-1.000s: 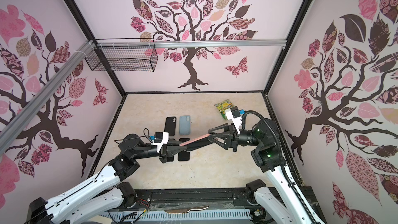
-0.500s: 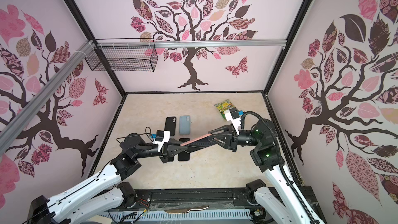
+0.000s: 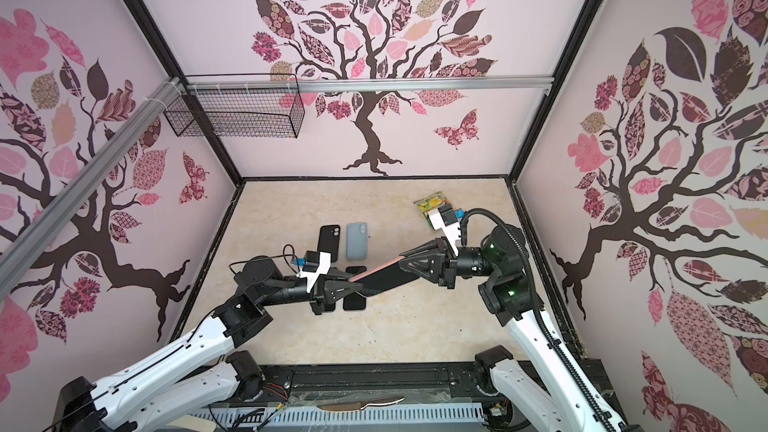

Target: Take the phone out of the phone case

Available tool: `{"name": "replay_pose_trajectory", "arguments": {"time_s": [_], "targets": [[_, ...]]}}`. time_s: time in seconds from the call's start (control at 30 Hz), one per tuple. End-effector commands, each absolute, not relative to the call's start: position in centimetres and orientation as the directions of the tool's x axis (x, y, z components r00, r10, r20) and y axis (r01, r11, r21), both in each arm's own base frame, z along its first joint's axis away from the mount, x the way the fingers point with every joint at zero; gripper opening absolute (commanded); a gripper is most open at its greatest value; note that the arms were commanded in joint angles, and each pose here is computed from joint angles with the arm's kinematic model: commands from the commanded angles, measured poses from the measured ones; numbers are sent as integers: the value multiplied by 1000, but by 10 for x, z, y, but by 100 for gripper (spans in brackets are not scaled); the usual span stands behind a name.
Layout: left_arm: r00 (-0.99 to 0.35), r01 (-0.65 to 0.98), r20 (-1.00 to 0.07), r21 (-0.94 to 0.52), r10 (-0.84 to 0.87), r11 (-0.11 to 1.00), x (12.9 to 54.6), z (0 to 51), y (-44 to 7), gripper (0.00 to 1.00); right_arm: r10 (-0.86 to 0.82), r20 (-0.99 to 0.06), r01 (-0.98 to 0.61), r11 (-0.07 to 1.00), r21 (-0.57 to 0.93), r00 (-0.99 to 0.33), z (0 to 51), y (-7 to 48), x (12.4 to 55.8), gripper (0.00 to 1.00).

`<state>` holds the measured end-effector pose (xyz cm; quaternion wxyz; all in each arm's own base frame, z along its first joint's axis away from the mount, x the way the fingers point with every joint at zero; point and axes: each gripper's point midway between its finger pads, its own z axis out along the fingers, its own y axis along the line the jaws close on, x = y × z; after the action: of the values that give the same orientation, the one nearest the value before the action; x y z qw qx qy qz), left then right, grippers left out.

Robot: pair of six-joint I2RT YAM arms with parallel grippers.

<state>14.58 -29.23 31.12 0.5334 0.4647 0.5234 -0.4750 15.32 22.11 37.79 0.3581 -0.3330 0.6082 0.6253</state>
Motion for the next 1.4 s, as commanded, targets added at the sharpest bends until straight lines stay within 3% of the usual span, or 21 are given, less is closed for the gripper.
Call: {"name": "replay_pose_trajectory", "arguments": {"time_s": [0.0, 0.6, 1.37], "targets": [[309, 930, -944, 273, -119, 247, 157, 381, -284, 0, 34, -676, -674, 45, 737, -737, 353, 225, 168, 11], [451, 809, -890, 441, 70, 390, 188, 396, -277, 0, 12, -573, -572, 45, 819, -819, 338, 229, 176, 14], [474, 765, -870, 483, 136, 426, 197, 402, -273, 0, 7, -505, -504, 54, 862, -863, 325, 230, 178, 21]]}}
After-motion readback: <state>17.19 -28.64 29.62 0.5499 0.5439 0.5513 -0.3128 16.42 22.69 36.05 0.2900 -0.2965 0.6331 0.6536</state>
